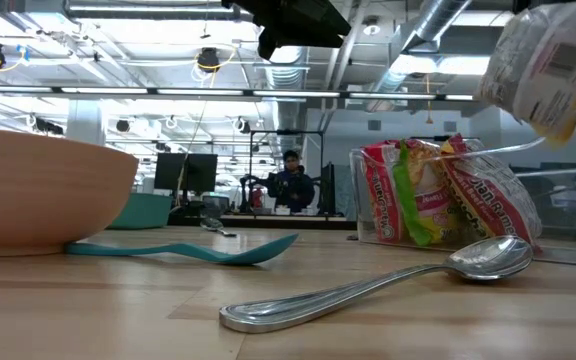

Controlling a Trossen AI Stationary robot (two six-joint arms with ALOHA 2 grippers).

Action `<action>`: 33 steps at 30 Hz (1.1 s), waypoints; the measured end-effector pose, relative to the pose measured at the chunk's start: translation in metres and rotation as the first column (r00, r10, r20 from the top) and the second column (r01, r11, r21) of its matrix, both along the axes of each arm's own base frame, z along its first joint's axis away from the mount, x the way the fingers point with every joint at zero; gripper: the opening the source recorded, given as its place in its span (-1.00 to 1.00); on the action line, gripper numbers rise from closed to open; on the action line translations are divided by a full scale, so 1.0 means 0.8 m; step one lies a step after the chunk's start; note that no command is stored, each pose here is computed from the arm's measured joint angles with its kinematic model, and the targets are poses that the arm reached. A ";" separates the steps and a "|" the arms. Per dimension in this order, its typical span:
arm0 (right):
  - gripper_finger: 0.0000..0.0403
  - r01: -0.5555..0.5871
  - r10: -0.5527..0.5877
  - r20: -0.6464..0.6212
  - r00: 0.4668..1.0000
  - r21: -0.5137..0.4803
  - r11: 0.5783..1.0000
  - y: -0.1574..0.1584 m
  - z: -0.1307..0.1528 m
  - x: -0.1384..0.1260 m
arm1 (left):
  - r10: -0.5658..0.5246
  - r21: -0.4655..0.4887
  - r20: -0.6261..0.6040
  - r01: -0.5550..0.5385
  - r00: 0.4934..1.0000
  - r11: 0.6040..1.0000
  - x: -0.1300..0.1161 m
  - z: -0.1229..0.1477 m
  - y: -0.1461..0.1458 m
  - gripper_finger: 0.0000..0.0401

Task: Pick & Place Food Item
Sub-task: Put the yellow noodle pack into the transparent bin

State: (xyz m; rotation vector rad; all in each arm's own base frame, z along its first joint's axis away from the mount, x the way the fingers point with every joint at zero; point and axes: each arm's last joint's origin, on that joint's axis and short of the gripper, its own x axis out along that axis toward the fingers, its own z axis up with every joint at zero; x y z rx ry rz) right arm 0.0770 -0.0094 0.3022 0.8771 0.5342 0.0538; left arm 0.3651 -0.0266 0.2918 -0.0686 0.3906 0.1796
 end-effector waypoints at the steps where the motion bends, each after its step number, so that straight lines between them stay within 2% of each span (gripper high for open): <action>1: -1.00 0.012 -0.012 -0.011 1.000 -0.001 1.000 0.000 -0.001 0.000 | 0.000 0.000 0.000 0.000 1.000 1.000 0.000 0.000 0.000 -0.46; 7: -1.00 0.037 -0.035 -0.072 0.997 0.022 0.999 0.000 -0.007 -0.004 | 0.000 0.000 0.000 0.000 1.000 1.000 0.000 0.000 0.000 -0.46; 15: -1.00 0.075 -0.069 -0.087 0.994 0.065 0.995 0.000 -0.006 -0.003 | 0.000 0.000 0.000 0.000 1.000 1.000 0.000 0.000 0.000 -0.46; 23: -1.00 0.050 -0.048 -0.022 0.999 0.077 0.996 0.000 0.002 0.009 | 0.000 0.000 0.000 0.000 1.000 1.000 0.000 0.000 0.000 -0.46; 25: -1.00 0.048 -0.048 0.000 0.999 0.106 0.993 0.000 0.006 0.014 | 0.000 0.000 0.000 0.000 1.000 1.000 0.000 0.000 0.000 -0.46; 33: -1.00 0.063 -0.061 -0.019 0.998 0.157 0.986 0.004 0.007 0.025 | 0.000 0.000 0.000 0.000 1.000 1.000 0.000 0.000 0.000 -0.46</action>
